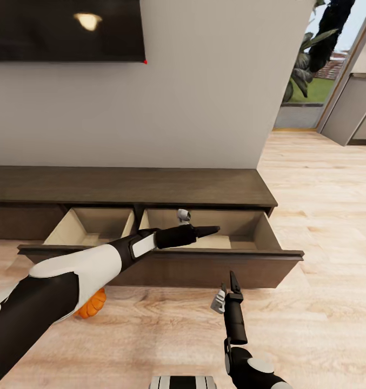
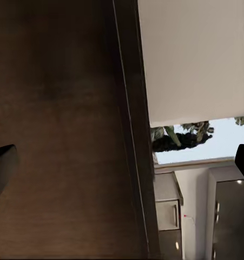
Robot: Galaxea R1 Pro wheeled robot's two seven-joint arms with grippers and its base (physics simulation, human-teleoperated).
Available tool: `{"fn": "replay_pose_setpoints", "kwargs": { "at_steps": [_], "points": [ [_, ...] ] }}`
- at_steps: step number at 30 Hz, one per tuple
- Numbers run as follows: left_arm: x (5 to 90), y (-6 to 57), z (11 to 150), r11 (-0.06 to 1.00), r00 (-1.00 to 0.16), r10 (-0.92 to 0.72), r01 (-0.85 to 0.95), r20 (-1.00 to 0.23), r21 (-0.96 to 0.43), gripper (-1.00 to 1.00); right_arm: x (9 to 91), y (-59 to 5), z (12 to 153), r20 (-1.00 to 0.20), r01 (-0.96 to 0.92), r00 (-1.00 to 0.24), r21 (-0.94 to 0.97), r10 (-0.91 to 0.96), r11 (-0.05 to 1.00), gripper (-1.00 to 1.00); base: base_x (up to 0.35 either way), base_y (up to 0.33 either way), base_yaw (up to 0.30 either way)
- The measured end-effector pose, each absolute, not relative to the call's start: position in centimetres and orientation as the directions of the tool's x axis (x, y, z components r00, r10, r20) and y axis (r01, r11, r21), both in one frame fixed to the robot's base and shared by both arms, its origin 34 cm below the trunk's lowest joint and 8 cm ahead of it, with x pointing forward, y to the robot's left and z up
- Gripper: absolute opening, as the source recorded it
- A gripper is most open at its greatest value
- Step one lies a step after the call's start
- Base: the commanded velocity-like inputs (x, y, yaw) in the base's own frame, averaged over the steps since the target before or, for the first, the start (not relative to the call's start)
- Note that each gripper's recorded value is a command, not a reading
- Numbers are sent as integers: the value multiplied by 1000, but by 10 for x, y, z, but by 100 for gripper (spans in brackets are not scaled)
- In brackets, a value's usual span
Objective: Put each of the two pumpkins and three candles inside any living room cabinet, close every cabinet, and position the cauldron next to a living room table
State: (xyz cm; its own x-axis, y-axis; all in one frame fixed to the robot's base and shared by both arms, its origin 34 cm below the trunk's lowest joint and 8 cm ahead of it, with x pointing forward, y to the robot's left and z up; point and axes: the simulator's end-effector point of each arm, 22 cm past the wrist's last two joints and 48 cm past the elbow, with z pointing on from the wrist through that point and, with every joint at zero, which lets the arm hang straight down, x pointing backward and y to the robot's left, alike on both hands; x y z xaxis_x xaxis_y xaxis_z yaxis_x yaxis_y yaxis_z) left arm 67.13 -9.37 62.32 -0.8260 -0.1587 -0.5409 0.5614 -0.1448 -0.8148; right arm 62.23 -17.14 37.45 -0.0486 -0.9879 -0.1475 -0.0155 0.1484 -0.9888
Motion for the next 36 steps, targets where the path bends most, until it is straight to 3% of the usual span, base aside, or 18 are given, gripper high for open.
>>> {"fn": "replay_pose_setpoints", "kwargs": {
  "at_steps": [12, 20, 30, 36],
  "points": [
    [672, -94, 623, -141, -826, -159, 561, -541, -816, 100, 624, -199, 369, -131, -29, -84, -991, -988, 134, 100, -26, 0, 0],
    [673, -92, 622, -139, -825, -161, 562, -541, -815, 100, 625, -234, 350, -180, -90, -177, -976, -968, 198, 100, 0, 0, 0],
    [673, -95, 651, -148, -809, -175, 585, -561, -797, 100, 631, -243, 367, -186, -76, -171, -977, -968, 201, 100, 0, 0, 0],
    [684, -98, 653, -85, -809, -171, 580, -562, -810, 100, 635, -267, 357, -217, -189, -126, -953, -968, 238, 100, 0, 0, 0]
  ]
}}
